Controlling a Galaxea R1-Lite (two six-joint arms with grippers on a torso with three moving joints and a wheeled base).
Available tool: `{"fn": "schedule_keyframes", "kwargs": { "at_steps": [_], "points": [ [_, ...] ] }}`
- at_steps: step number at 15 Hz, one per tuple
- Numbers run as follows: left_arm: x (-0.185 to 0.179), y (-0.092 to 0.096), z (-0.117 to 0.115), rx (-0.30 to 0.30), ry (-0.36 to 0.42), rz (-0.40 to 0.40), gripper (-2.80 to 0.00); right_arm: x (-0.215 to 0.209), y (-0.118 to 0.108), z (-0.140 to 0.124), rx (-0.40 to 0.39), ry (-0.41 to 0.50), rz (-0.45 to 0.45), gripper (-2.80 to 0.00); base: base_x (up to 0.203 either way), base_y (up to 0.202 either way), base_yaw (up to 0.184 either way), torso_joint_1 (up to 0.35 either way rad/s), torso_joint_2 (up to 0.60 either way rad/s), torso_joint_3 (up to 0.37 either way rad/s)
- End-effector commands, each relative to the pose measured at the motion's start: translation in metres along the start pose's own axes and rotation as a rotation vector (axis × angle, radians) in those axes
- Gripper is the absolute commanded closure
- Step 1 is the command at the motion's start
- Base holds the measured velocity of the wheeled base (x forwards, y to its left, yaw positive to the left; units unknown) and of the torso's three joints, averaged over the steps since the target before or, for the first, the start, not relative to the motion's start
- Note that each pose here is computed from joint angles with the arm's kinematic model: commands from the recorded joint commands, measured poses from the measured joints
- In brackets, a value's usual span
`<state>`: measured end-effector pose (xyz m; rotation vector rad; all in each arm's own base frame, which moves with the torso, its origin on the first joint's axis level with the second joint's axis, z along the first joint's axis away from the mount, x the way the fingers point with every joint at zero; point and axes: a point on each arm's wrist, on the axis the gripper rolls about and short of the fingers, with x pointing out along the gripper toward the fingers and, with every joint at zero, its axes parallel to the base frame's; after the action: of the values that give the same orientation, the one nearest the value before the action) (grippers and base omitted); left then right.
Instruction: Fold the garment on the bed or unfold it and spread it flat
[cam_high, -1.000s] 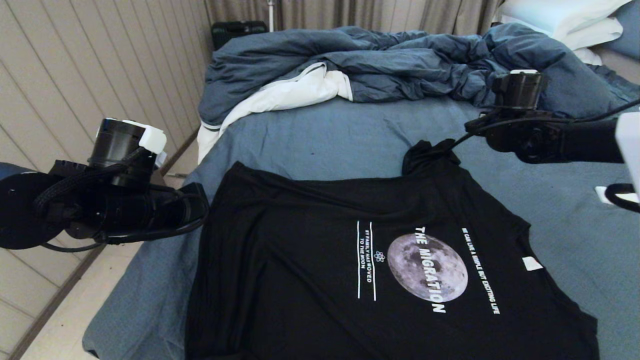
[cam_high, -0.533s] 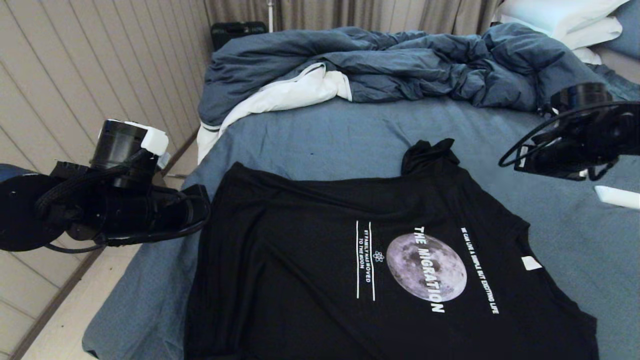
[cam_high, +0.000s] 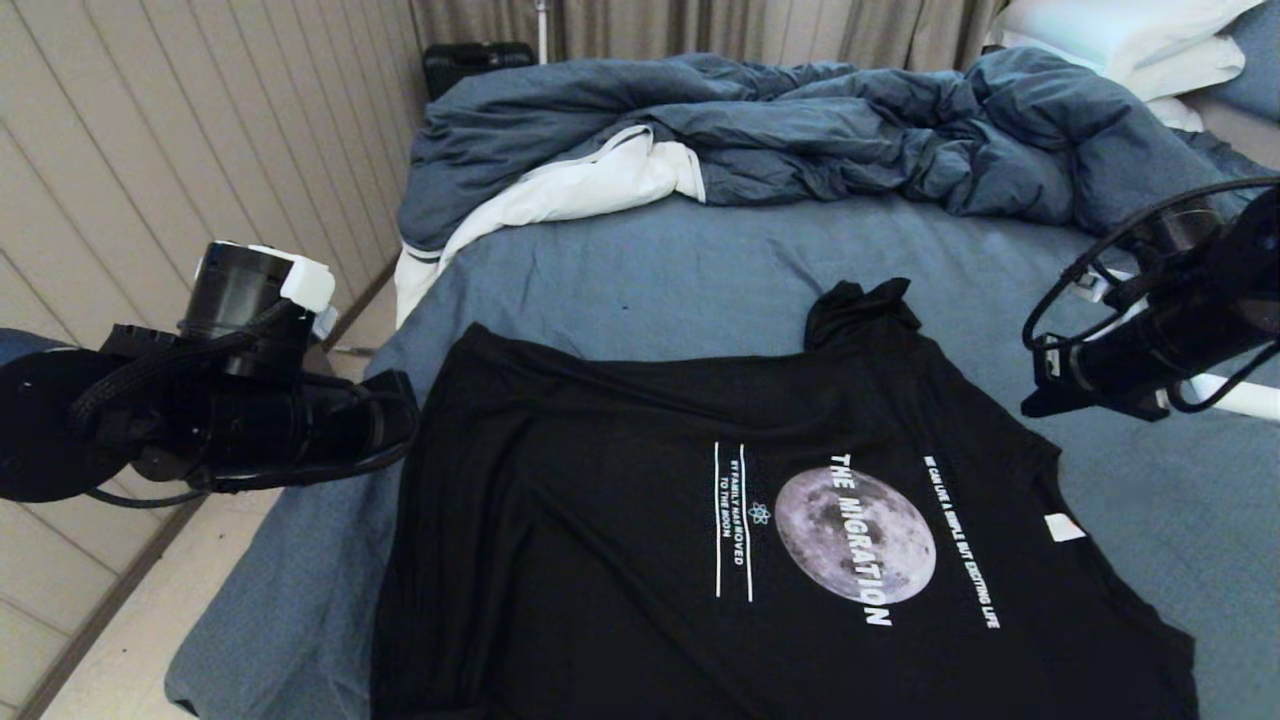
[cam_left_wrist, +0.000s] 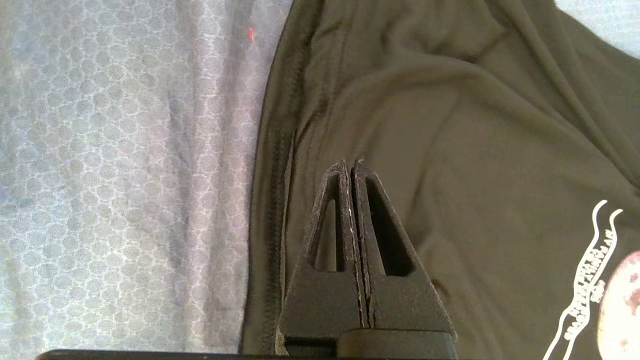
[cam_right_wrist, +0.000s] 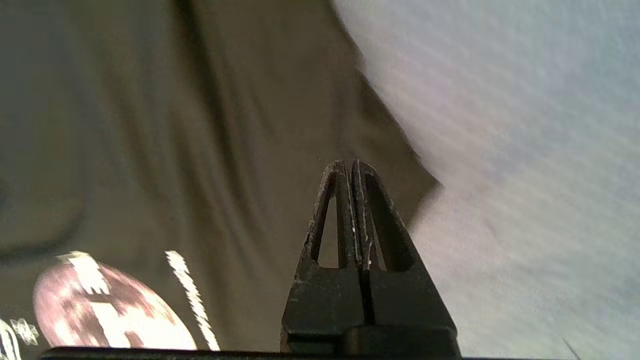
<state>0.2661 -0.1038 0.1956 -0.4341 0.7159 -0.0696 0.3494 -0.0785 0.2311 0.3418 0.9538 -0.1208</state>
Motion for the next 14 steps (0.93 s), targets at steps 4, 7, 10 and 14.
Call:
{"fn": "schedule_keyframes", "kwargs": {
  "at_steps": [4, 7, 10, 14],
  "points": [
    [0.001, 0.001, -0.001, -0.005, 0.004, 0.004, 0.0, -0.002, -0.013, 0.001, 0.005, 0.031, 0.039, -2.8, 0.0, 0.0, 0.0, 0.0, 0.0, 0.0],
    [0.0, 0.001, -0.001, -0.005, 0.003, 0.003, 0.0, 0.007, -0.019, 0.003, -0.012, 0.072, 0.087, -2.8, 0.0, 0.0, 0.0, 0.0, 0.0, 0.0],
    [0.001, 0.001, -0.001, -0.005, 0.004, 0.004, 0.0, 0.021, -0.022, 0.003, -0.01, 0.102, 0.082, -2.8, 0.0, 0.0, 0.0, 0.0, 0.0, 0.0],
    [0.004, 0.001, -0.002, -0.004, 0.011, 0.008, 0.0, 0.03, -0.023, -0.001, -0.005, 0.136, 0.081, -2.8, 0.0, 0.0, 0.0, 0.0, 0.0, 0.0]
  ]
}}
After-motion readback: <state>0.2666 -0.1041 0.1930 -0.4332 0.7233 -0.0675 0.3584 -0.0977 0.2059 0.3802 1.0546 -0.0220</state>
